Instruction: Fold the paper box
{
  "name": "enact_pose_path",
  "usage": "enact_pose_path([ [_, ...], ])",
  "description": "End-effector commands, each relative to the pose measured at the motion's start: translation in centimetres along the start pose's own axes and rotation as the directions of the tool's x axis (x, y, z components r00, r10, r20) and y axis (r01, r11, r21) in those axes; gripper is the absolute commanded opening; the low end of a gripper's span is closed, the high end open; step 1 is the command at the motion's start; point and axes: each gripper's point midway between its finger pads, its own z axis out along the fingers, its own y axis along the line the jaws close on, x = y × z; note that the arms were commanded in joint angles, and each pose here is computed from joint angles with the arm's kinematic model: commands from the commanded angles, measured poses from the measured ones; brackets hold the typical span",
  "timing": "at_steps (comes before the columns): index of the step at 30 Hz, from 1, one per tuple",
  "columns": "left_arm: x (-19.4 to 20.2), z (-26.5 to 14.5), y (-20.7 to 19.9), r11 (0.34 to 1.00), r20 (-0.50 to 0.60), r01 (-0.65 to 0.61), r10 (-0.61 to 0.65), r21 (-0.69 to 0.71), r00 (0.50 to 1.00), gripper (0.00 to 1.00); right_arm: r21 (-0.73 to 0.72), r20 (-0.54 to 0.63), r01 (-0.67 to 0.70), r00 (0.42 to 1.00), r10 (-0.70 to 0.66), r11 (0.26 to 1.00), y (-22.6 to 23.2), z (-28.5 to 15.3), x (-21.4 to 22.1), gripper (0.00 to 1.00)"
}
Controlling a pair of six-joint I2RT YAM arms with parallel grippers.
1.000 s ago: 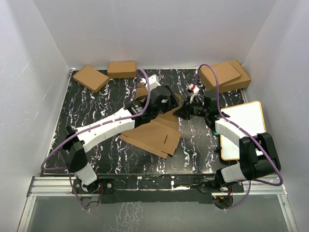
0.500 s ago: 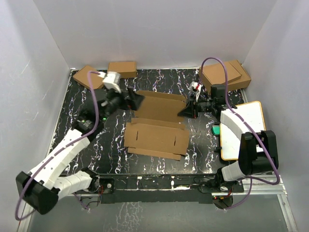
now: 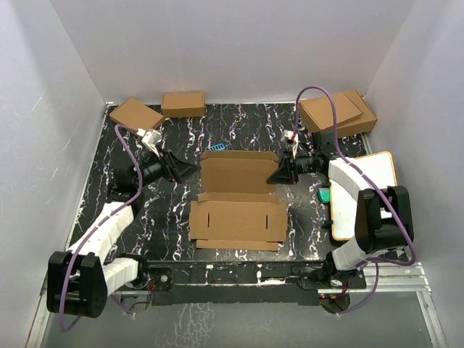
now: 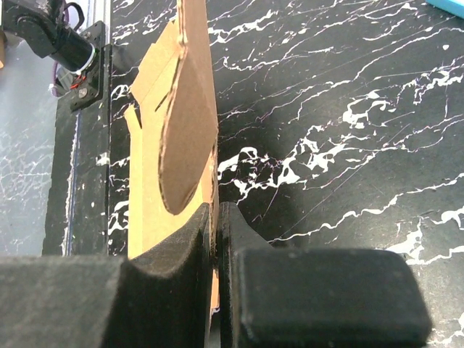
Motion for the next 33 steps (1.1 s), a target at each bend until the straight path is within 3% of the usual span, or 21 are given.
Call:
enact_pose_path([
  [1,-0.6,0.1,-1.8,0.99,0.028,-0.059,0.056,0.13,0.998,0.84,-0.047,0.046,0.111,0.993,-0.109,0.993,0.1,-0.2,-2.2,0.08],
  [8,0.7,1.0,-0.3,0.99,0.034,0.02,-0.025,0.137,0.999,0.73,-0.063,0.049,0.117,0.992,-0.114,0.991,0.4,-0.3,-2.5,0.08],
  [16,1.3,1.8,-0.9,0.982,0.027,-0.038,0.033,0.184,0.999,0.74,-0.081,0.048,0.121,0.992,-0.117,0.989,0.7,-0.3,-2.6,0.08],
  [27,1.9,2.8,-1.7,0.964,-0.205,-0.032,0.089,0.266,0.975,0.75,-0.128,-0.002,0.143,0.99,-0.144,0.981,1.6,0.3,-2.5,0.08],
  [33,2.8,2.0,-2.6,0.949,-0.347,-0.011,0.126,0.315,0.929,0.66,-0.153,-0.014,0.144,0.989,-0.148,0.978,2.1,0.8,-2.6,0.08],
])
